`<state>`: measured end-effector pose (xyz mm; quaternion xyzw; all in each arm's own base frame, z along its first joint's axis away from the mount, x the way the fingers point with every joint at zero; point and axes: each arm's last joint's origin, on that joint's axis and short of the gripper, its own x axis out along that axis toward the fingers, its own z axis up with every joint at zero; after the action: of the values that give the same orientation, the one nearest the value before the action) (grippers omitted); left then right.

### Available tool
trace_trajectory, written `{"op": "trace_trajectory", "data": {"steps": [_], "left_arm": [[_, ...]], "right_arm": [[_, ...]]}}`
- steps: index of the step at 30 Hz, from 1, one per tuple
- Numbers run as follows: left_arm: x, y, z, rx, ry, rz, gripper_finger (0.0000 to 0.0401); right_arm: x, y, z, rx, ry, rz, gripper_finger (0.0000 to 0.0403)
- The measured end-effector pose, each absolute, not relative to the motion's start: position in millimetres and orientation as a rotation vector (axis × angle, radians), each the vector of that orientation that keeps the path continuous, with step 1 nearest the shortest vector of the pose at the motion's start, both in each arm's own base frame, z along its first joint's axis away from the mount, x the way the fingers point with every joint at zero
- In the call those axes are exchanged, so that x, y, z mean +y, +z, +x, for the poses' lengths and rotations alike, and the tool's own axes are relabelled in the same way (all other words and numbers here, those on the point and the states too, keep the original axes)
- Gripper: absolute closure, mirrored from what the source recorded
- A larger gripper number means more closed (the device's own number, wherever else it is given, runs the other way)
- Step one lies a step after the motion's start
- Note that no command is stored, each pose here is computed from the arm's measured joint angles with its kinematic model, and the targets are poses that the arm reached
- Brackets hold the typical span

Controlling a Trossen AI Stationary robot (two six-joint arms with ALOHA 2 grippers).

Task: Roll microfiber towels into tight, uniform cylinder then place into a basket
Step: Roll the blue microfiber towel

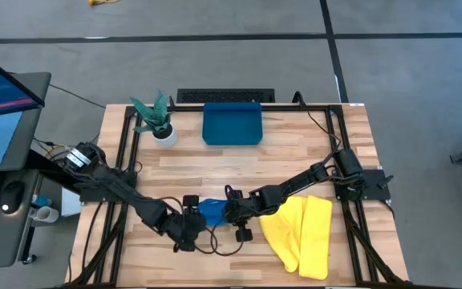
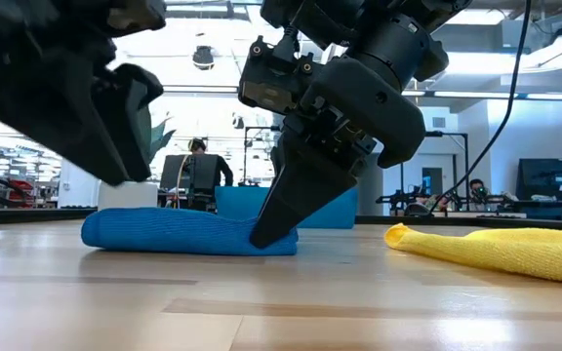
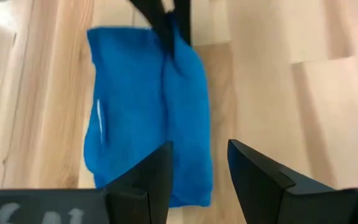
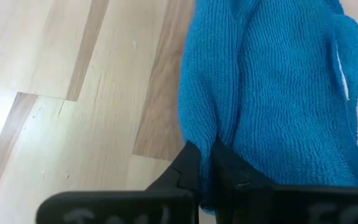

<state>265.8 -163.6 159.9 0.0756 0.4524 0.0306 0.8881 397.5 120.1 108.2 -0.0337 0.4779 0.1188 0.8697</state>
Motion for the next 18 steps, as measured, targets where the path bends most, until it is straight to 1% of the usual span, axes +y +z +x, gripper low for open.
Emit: {"op": "trace_trajectory", "data": {"steps": [4, 8, 13, 15, 18], "left_arm": [[-166, 146, 269, 0.963, 0.076, 0.176, 0.0257], [-167, 135, 271, 0.986, 0.083, 0.192, 0.0257], [-156, 132, 275, 1.012, 0.161, 0.128, 0.0259], [-150, 132, 276, 1.028, 0.199, 0.097, 0.0268], [-141, 128, 278, 1.053, 0.183, 0.020, 0.0303]], "right_arm": [[120, 108, 398, 0.999, 0.248, -0.070, 0.0367], [120, 108, 398, 0.999, 0.248, -0.070, 0.0373], [120, 108, 397, 1.001, 0.257, -0.065, 0.0369], [120, 108, 397, 1.001, 0.259, -0.064, 0.0367], [120, 108, 397, 1.006, 0.287, -0.047, 0.0370]]}}
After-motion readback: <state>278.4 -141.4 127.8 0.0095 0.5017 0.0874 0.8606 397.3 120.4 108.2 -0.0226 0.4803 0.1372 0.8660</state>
